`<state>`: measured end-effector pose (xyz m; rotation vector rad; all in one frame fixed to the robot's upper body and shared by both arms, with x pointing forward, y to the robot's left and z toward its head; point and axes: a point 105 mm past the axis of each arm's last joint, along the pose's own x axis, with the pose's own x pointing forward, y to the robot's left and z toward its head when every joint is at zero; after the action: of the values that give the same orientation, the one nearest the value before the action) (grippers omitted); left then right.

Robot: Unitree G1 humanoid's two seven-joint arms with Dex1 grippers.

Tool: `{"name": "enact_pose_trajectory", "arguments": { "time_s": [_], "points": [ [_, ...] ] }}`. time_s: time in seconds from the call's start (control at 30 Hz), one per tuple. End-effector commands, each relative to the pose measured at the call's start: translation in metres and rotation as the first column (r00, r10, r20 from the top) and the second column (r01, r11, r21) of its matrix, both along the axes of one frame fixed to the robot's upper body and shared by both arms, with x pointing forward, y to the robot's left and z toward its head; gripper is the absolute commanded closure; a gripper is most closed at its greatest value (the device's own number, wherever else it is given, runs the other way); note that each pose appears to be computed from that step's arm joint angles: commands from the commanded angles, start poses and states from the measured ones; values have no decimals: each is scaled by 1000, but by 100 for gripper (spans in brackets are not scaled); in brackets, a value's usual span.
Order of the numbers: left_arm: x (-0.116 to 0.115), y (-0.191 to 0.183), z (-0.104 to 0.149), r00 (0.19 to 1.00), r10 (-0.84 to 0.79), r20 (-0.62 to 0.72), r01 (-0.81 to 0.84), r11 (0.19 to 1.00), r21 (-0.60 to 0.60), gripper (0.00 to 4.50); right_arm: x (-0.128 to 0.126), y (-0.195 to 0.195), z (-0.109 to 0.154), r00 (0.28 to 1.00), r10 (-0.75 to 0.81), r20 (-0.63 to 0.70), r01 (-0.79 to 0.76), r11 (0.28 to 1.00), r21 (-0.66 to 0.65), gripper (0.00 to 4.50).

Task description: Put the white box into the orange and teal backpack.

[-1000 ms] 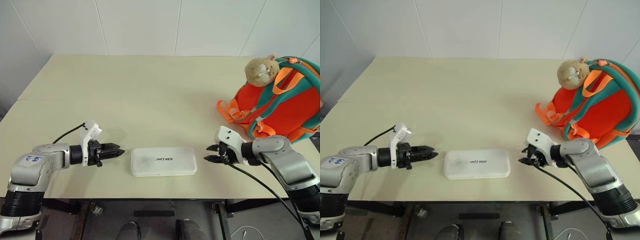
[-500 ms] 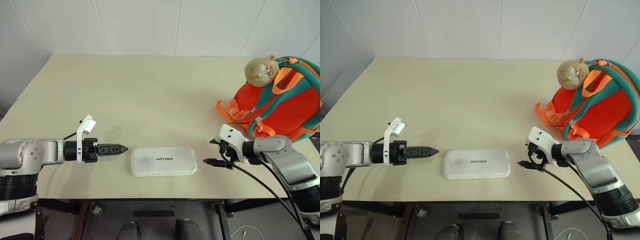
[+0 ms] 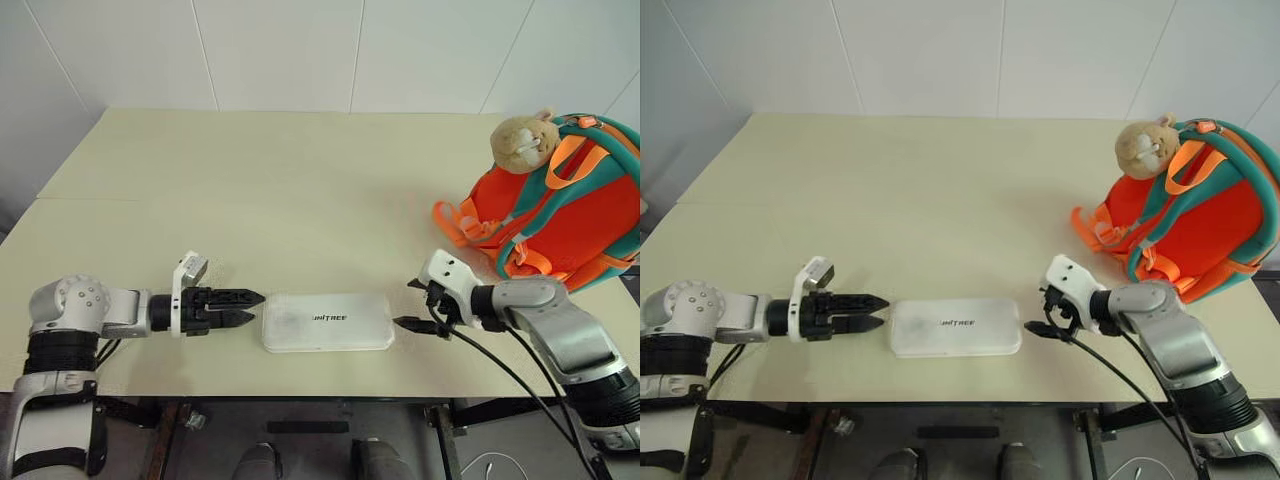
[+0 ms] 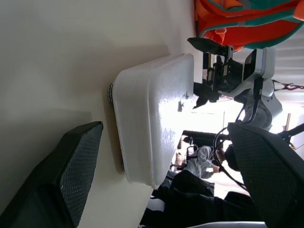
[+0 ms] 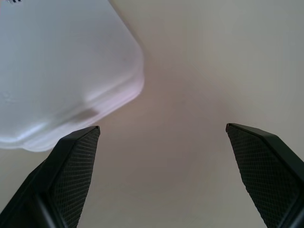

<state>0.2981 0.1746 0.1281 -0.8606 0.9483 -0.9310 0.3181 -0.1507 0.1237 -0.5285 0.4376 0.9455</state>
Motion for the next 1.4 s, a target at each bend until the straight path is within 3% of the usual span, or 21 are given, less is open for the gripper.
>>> {"name": "enact_pose_trajectory", "arguments": {
  "time_s": [0.03, 0.47, 0.57, 0.87, 1.07, 1.2, 1.4],
  "points": [
    [2, -7, 4, 1000, -11, 8, 11, 1000, -26, 2, 0, 7, 10, 999, 17, 43, -17, 1000, 8, 0],
    [0, -29, -2, 997, -77, 27, 76, 997, 15, 2, 2, 14, 9, 998, 34, 46, -35, 999, 18, 0],
    [5, -34, 2, 994, -59, 87, 56, 998, 32, 59, 2, 13, 9, 998, 32, 48, -33, 999, 15, 0],
    [-5, -38, 5, 984, -107, 143, 100, 994, 51, 320, 4, 2, 15, 998, -15, 61, 13, 999, 33, 0],
    [-6, -28, 3, 980, -107, 167, 88, 989, 114, 325, 4, -14, 37, 988, -124, 97, 108, 982, 154, 0],
    [-9, -19, 0, 975, -141, 174, 107, 975, 192, 325, -6, -35, 63, 969, -226, 100, 187, 935, 303, 0],
    [-8, -10, 2, 968, -166, 189, 119, 963, 241, 325, -21, -74, 85, 921, -371, 117, 305, 876, 373, 0]
  ]
}}
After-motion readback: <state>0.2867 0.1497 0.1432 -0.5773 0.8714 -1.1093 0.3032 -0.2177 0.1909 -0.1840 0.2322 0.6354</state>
